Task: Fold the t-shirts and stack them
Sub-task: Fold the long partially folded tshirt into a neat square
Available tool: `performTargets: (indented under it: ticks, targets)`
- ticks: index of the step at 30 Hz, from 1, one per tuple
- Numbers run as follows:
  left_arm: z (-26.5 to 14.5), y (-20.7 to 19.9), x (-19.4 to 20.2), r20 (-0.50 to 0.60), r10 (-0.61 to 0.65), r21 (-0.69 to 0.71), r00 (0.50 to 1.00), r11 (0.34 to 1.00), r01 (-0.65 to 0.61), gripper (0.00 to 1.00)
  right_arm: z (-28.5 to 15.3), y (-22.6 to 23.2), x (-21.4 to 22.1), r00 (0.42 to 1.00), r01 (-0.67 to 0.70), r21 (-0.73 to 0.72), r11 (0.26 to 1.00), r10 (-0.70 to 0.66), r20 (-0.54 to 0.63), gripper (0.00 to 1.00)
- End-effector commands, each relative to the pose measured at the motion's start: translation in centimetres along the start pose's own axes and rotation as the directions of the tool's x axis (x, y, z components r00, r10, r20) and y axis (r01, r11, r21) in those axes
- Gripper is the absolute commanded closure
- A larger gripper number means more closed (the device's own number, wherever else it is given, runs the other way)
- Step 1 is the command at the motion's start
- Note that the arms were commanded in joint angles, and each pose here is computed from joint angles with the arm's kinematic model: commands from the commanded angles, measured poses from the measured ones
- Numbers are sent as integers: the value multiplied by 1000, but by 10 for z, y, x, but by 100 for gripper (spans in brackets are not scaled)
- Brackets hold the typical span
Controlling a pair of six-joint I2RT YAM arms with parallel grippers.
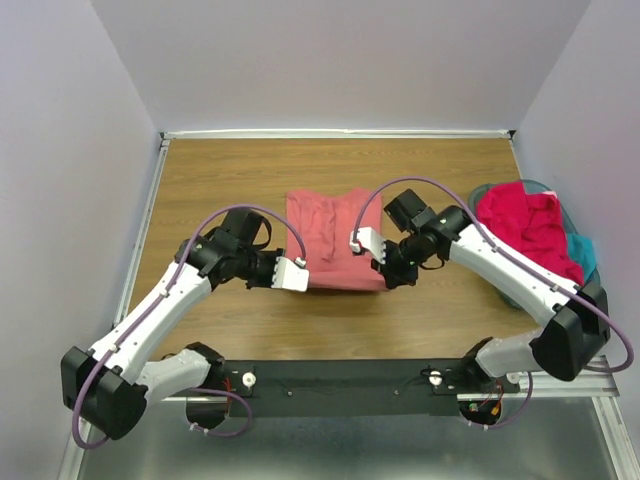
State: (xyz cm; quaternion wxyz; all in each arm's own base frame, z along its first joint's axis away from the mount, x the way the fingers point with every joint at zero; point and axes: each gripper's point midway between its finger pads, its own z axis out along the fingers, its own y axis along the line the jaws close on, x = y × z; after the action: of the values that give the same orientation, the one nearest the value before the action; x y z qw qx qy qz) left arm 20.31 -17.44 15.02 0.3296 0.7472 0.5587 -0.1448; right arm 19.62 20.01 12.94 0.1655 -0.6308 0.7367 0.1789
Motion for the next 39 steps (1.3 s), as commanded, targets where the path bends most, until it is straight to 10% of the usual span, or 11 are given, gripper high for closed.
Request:
performTargets:
  ticks: [1, 20, 28, 39]
  targets:
    - [-16, -20, -21, 48, -89, 79, 995, 993, 85, 100, -18, 29, 6, 998, -58, -103, 993, 55, -32, 100]
    - [65, 155, 78, -12, -273, -91, 962, 958, 271, 100, 49, -171, 2, 987, -159, -40, 986, 158, -17, 99]
    - [108, 133, 114, -73, -332, -26, 941, 943, 331, 100, 109, -170, 19, 955, -297, -147, 943, 293, -51, 99]
    - [96, 25, 83, -78, -303, 112, 950, 944, 310, 98, 96, -60, 30, 930, -365, -280, 888, 359, -75, 99]
